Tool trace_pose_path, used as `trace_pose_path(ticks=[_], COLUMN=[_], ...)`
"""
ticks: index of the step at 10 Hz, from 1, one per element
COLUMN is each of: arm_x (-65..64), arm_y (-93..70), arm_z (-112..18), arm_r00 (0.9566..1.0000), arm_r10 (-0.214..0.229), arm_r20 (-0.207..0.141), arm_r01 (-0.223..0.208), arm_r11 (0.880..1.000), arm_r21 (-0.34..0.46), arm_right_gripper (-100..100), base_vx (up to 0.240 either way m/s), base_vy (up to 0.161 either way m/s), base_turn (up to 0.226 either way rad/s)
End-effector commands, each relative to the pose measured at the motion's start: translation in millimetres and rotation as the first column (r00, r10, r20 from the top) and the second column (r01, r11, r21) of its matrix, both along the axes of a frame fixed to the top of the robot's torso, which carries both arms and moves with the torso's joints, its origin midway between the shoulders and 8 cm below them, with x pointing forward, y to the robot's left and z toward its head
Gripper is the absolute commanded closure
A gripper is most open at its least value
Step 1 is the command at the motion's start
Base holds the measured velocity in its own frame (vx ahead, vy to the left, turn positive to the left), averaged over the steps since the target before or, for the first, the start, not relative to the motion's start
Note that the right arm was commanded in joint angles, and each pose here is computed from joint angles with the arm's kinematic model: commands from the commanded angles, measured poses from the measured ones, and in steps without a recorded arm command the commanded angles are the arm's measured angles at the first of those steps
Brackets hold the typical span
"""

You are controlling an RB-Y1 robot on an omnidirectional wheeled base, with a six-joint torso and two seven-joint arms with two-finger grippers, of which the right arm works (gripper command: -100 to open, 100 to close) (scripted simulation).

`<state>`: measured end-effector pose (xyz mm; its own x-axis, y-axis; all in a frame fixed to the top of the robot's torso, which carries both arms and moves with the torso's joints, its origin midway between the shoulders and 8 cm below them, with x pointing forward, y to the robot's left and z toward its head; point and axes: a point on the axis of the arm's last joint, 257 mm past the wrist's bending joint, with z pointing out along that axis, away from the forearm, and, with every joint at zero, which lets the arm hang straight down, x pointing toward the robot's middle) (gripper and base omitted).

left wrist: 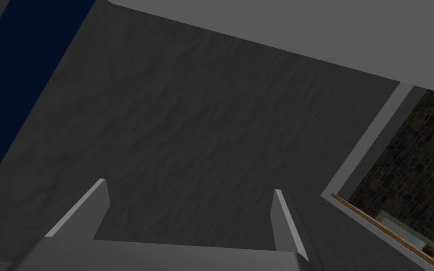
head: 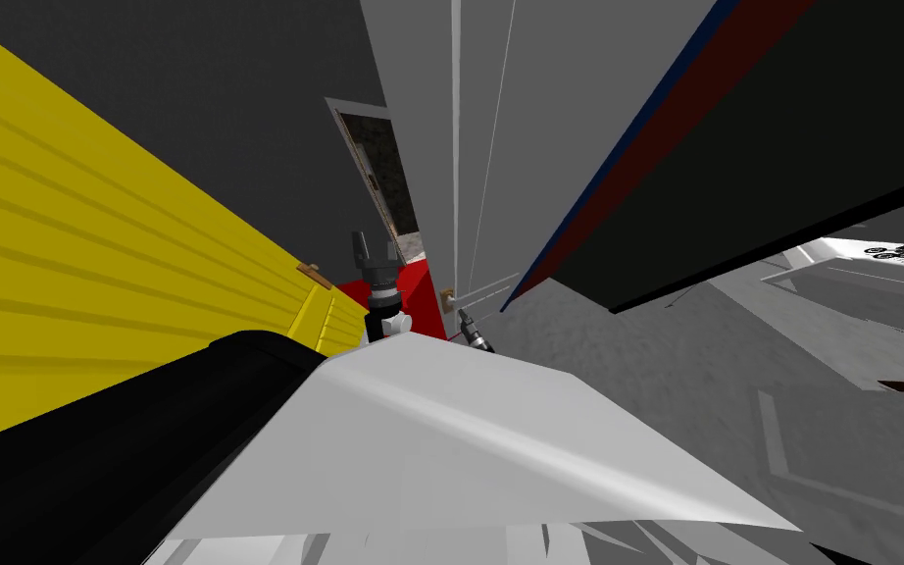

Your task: Push the door open

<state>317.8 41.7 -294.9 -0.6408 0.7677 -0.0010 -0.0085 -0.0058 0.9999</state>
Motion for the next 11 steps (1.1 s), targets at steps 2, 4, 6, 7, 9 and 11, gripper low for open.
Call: trace_pose_path(ticks=[2, 4, 6, 7, 9, 11], arm_x=[-1.1, 5.0, 10.3, 13.5, 14.1, 14.1], arm_y=[-1.6, -0.5, 0.6, 1.4, 2.0, 2.0], arm_z=[-1.1, -1.5, -1.5, -1.4, -0.6, -0.6], arm_r00=[1.0000, 0.9999, 0.9998, 0.9998, 0.9998, 0.9998], arm_r10=[-0.003, -0.011, -0.017, -0.021, -0.021, -0.021], arm_r20=[-0.004, -0.004, -0.004, -0.004, -0.003, -0.003], arm_r01=[0.003, 0.011, 0.017, 0.021, 0.021, 0.021], arm_r11=[1.000, 1.000, 1.000, 1.000, 1.000, 1.000], arm_r21=[-0.002, -0.003, -0.002, -0.002, -0.001, -0.001], arm_right_gripper=[-100, -100, -100, -100, -100, 100], base_vx=[-0.138, 0.089, 0.161, 0.222, 0.112, -0.007], base_vy=[-0.053, 0.085, 0.139, 0.131, 0.083, -0.009], base_turn=[-0.036, 0.038, 0.025, 0.030, 0.016, 0.005])
